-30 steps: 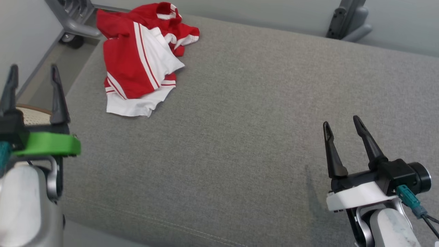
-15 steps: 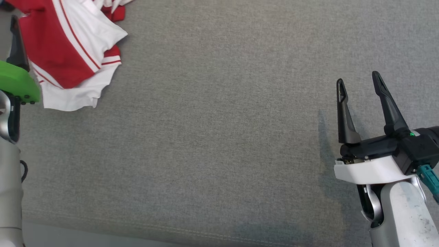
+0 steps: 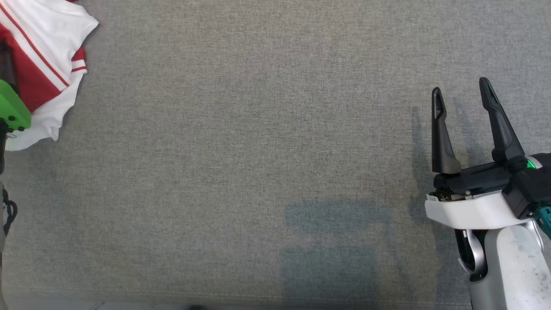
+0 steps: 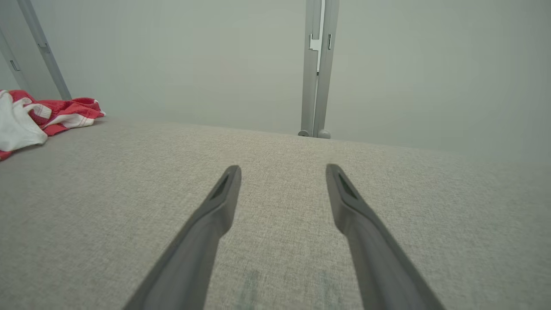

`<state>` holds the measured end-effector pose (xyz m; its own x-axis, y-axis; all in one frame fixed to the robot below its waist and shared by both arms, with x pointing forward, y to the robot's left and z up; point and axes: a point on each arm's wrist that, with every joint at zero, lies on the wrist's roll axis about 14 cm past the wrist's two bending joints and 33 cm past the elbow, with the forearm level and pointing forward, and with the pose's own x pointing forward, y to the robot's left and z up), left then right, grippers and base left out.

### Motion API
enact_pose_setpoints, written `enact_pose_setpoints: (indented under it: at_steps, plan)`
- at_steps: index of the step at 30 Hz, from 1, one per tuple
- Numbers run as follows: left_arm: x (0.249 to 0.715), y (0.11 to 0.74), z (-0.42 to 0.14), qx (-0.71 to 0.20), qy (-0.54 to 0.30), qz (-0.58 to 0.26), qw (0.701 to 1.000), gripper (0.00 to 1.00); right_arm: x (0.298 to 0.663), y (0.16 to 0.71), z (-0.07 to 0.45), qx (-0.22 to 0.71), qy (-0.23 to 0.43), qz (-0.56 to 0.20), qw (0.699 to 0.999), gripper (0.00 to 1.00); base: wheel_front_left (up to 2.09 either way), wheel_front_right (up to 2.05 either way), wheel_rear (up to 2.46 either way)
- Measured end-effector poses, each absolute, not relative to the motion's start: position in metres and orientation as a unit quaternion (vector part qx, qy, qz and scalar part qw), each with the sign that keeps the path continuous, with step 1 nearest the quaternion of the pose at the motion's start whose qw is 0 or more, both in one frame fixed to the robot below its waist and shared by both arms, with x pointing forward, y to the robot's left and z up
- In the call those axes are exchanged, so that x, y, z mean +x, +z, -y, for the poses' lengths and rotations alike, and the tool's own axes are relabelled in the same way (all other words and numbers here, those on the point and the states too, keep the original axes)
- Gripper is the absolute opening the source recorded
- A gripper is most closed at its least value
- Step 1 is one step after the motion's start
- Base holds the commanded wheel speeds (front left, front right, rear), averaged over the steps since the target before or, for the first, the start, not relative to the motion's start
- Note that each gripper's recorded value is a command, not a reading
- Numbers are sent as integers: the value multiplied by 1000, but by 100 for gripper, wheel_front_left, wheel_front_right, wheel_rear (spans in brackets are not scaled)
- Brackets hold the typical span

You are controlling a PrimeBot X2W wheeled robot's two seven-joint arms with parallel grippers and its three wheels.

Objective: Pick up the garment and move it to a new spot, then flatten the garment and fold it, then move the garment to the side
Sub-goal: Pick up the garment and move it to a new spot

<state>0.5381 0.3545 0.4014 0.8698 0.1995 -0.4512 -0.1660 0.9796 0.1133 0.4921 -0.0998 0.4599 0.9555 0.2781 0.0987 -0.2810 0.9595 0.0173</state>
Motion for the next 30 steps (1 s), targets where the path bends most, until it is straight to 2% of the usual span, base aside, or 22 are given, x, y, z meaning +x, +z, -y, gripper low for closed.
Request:
enact_pose_setpoints:
  at_steps: [6,7,9,10,22,30]
  plan:
    - [536,376,-349,26,88,-269,959,98,494,453,104,12,137,42,990,100,0,0,0]
    - [536,375,-348,27,87,-270,959,60,494,453,104,12,137,42,990,100,0,0,0]
    - [536,374,-348,26,87,-272,958,23,494,452,103,12,137,41,990,100,0,0,0]
    - [536,373,-348,26,87,-273,958,0,495,451,103,12,137,41,990,100,0,0,0]
    - [538,397,-356,45,82,-247,964,0,493,465,101,15,140,54,989,100,0,0,0]
    - [554,464,-357,81,64,-158,982,0,486,489,99,28,142,74,987,100,0,0,0]
